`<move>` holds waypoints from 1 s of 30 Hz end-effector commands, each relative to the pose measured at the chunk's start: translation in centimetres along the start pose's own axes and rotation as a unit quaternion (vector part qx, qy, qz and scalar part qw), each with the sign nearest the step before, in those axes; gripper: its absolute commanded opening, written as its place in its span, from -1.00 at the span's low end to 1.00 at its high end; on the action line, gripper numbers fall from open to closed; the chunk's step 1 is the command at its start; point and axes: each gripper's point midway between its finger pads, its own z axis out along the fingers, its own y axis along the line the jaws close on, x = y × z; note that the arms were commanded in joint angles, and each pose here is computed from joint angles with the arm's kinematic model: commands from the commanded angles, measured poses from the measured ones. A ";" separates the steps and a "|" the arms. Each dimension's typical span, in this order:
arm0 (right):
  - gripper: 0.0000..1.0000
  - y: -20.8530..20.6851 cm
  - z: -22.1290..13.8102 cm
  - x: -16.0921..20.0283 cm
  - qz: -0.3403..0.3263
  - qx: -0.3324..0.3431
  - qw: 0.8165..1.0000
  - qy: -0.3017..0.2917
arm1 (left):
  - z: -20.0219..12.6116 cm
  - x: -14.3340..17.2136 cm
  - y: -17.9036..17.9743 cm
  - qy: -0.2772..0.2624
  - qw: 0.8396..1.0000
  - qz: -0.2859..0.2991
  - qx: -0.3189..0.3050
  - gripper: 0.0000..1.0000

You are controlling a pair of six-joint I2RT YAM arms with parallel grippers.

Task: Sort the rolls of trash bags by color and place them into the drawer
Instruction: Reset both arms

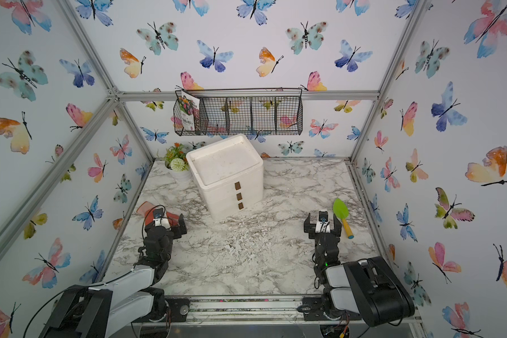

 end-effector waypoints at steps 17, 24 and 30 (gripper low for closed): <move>0.99 3.0 5.7 0.0 0.021 -0.102 0.994 0.025 | 3.9 -1.3 -1.6 -0.037 0.996 -0.007 0.081 0.97; 0.98 1.7 6.1 0.4 0.035 -0.062 0.997 0.038 | 4.1 -1.0 -1.6 -0.025 0.996 -0.004 0.081 0.97; 0.98 1.6 6.2 0.4 0.036 -0.060 0.997 0.038 | 4.1 -1.1 -1.7 -0.023 0.996 -0.004 0.082 0.97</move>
